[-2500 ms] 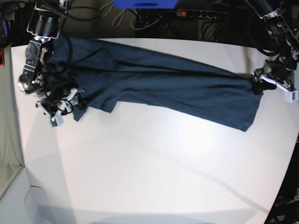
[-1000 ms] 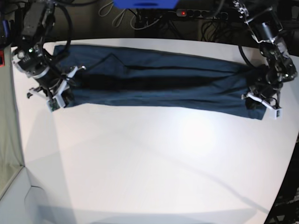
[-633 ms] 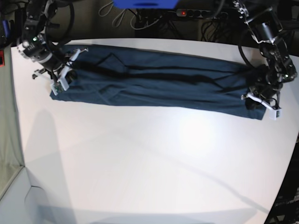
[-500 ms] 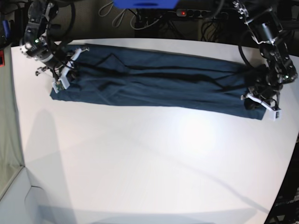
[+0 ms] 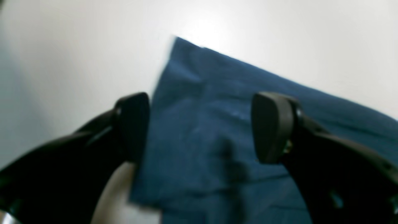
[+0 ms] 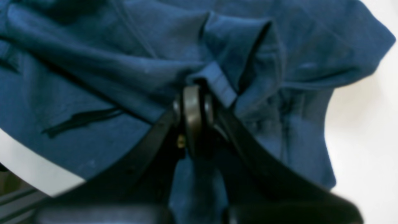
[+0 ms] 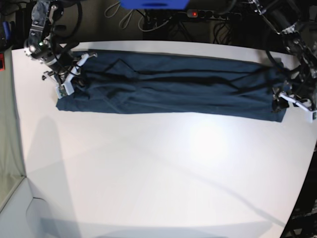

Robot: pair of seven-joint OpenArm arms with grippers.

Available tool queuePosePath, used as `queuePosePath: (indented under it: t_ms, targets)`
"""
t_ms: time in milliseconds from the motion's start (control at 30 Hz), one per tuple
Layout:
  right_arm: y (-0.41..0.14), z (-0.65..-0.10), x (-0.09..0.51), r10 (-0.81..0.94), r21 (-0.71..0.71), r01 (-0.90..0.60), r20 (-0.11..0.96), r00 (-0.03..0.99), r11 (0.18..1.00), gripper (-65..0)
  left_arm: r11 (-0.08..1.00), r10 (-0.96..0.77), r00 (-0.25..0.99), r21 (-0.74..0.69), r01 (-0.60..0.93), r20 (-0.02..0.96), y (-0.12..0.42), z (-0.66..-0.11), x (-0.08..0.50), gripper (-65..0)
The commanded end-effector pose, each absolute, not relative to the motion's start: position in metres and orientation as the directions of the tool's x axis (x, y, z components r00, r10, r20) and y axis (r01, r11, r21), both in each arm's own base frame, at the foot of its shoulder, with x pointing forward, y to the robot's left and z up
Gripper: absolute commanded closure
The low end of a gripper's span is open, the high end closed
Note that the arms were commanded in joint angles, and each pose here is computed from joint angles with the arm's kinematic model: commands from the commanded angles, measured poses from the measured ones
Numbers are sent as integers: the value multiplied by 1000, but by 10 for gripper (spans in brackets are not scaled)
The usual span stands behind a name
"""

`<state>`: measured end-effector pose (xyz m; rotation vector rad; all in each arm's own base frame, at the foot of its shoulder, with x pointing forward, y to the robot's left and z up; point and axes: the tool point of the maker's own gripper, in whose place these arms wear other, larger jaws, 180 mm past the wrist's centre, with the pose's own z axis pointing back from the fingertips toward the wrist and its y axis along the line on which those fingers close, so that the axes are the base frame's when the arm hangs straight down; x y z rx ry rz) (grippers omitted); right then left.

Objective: Layout the t-shirt on the table in an organized manner, then fold the t-shirt properly
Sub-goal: 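Pull both strip ends apart with both grippers to flatten the strip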

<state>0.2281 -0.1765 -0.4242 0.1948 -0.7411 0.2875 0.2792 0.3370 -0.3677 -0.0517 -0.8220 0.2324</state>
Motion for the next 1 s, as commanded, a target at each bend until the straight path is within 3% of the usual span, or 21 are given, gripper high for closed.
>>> queuePosePath:
  t_ms: [0,233,533,967]
  targets:
    - [-180,-423,228,201,56,-326,683,702,944,0,978,200,630,-112,-178,750,344,-354,280,-498]
    - [-179,-424,227,202,59,-326,680,705,943,0,973,220,686,-106,-204,693,353,-379,255,-498]
    - [-179,-425,226,202,59,-326,679,706,943,0,973,196,653,-63,-222,732,373,-379,261,-499]
    - [-179,-423,229,202,57,-327,682,703,943,0,977,207,703,-109,-183,681,350,-431,267,-498]
